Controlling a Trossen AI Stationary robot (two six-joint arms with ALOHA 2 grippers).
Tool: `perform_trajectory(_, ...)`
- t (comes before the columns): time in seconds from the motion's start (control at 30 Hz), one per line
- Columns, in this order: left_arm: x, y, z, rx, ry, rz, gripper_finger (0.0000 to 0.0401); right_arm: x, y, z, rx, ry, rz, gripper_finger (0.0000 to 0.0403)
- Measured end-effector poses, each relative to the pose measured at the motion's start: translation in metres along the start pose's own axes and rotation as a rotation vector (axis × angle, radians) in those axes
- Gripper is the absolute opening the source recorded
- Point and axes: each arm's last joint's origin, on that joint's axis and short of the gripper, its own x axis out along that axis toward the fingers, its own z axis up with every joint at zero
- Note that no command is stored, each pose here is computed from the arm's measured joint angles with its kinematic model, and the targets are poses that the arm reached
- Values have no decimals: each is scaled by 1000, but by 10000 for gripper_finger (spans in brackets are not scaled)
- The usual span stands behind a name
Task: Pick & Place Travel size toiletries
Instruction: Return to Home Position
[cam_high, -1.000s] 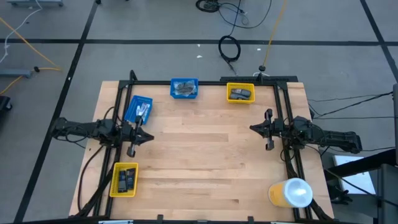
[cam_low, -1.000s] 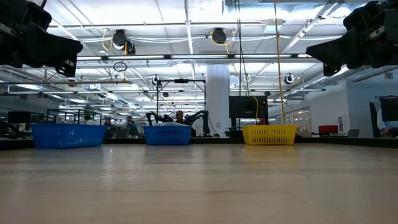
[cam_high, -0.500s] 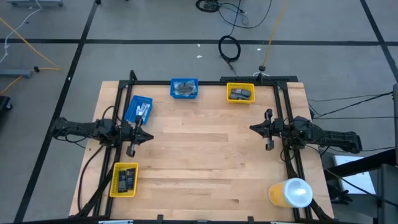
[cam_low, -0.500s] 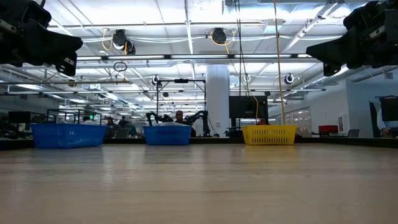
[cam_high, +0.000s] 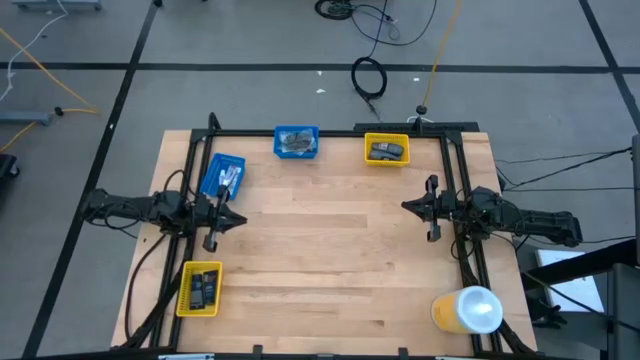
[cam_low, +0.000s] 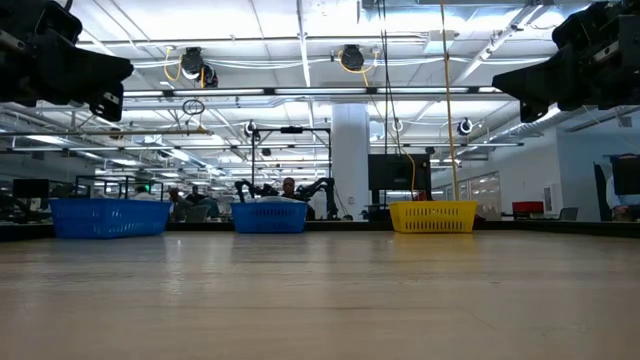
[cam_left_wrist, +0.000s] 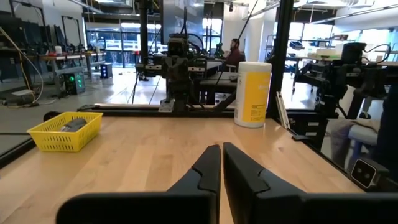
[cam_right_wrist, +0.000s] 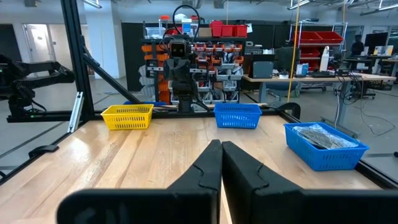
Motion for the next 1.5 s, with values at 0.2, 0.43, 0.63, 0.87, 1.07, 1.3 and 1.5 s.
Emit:
perform_trajectory(0.2,0,0,0,0,-1,0,2,0,0,0,0,0,0,4)
perform_trajectory(0.43,0,0,0,0,-1,2,24,0,0,0,0,0,0,4)
perform_trajectory(0.63,0,4,0,3,-3,43,20,0,0,0,0,0,0,4)
perform_trajectory(0.87,0,8,1,6,-4,79,2,0,0,0,0,0,0,4)
perform_trajectory(1.07,0,8,1,6,-4,82,19,0,0,0,0,0,0,4)
perform_trajectory(1.3,0,8,1,6,-4,82,27,0,0,0,0,0,0,4)
perform_trajectory(1.5,0,8,1,6,-4,82,14,0,0,0,0,0,0,4)
